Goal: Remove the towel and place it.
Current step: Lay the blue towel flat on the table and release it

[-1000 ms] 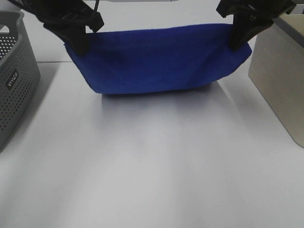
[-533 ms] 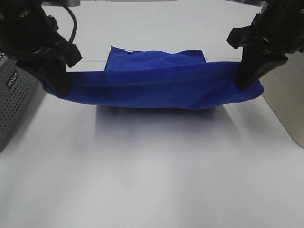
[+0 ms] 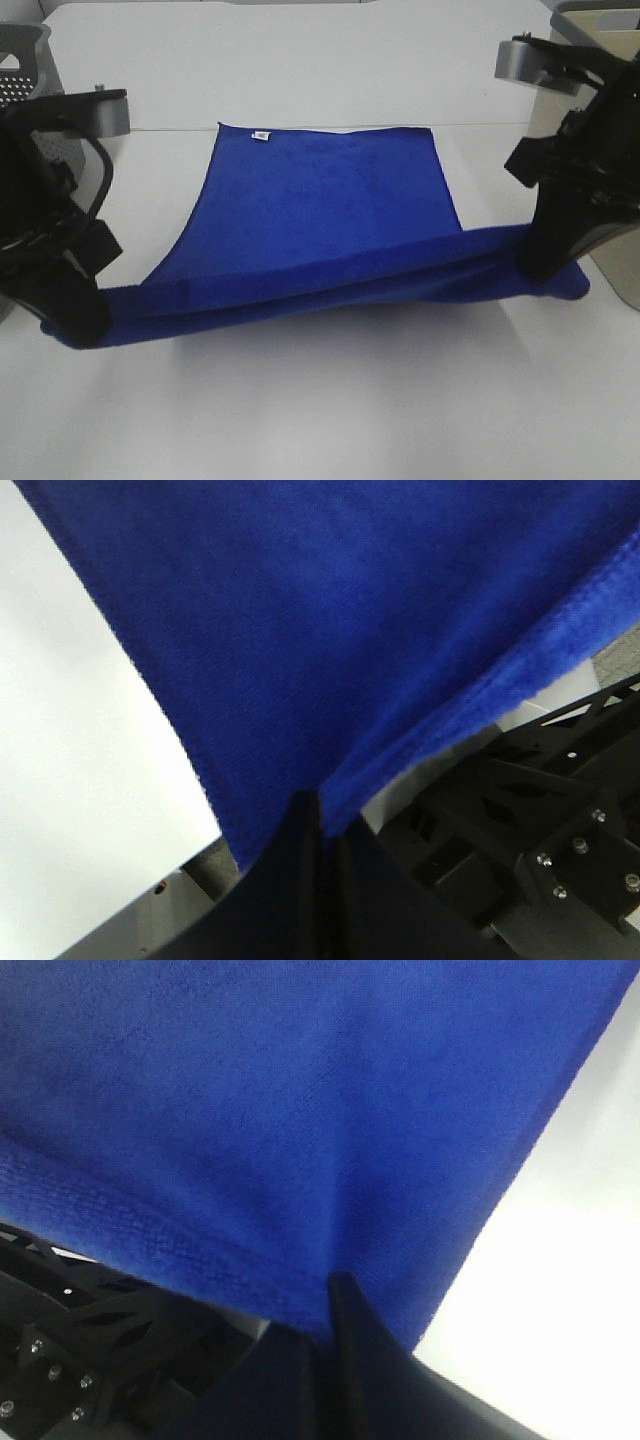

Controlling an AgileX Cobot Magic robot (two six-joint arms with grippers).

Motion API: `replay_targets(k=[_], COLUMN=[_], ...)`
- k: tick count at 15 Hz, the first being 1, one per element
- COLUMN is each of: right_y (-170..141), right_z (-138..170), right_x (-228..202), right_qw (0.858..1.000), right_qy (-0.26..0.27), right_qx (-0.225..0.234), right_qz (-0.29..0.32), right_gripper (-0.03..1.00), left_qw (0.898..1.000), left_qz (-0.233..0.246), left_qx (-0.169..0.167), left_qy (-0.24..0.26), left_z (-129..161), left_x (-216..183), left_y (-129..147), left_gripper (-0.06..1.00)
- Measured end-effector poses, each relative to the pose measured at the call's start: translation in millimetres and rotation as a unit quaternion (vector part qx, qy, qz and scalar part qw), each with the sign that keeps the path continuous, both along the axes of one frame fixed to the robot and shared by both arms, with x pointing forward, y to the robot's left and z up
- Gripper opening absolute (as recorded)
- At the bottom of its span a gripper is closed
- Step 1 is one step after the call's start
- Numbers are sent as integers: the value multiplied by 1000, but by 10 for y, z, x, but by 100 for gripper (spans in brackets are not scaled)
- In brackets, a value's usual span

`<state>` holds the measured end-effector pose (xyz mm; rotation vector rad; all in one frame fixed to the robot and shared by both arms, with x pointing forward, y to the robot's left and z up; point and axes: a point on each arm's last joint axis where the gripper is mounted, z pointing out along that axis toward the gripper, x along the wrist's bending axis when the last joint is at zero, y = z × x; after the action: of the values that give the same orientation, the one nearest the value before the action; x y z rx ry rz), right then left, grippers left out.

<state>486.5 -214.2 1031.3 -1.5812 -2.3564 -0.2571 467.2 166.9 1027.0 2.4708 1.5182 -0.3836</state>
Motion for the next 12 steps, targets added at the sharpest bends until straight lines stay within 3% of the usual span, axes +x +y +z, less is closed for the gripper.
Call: replay_targets(k=[5,12], right_y=[-12,-47], right_z=[-323,-714], right_x=[-277,-702], right_qw=[997,982], right_qy=[78,186], right_qx=[4,9], right_qz=[-8,-27], right_gripper=[2,2], left_qw=[998,989], left_qz=[17,42], left_qx=[-4,-7], left_qy=[60,139], left_z=[-265,-569], left_x=[-308,-662], left_y=[84,171], left_gripper=[0,0])
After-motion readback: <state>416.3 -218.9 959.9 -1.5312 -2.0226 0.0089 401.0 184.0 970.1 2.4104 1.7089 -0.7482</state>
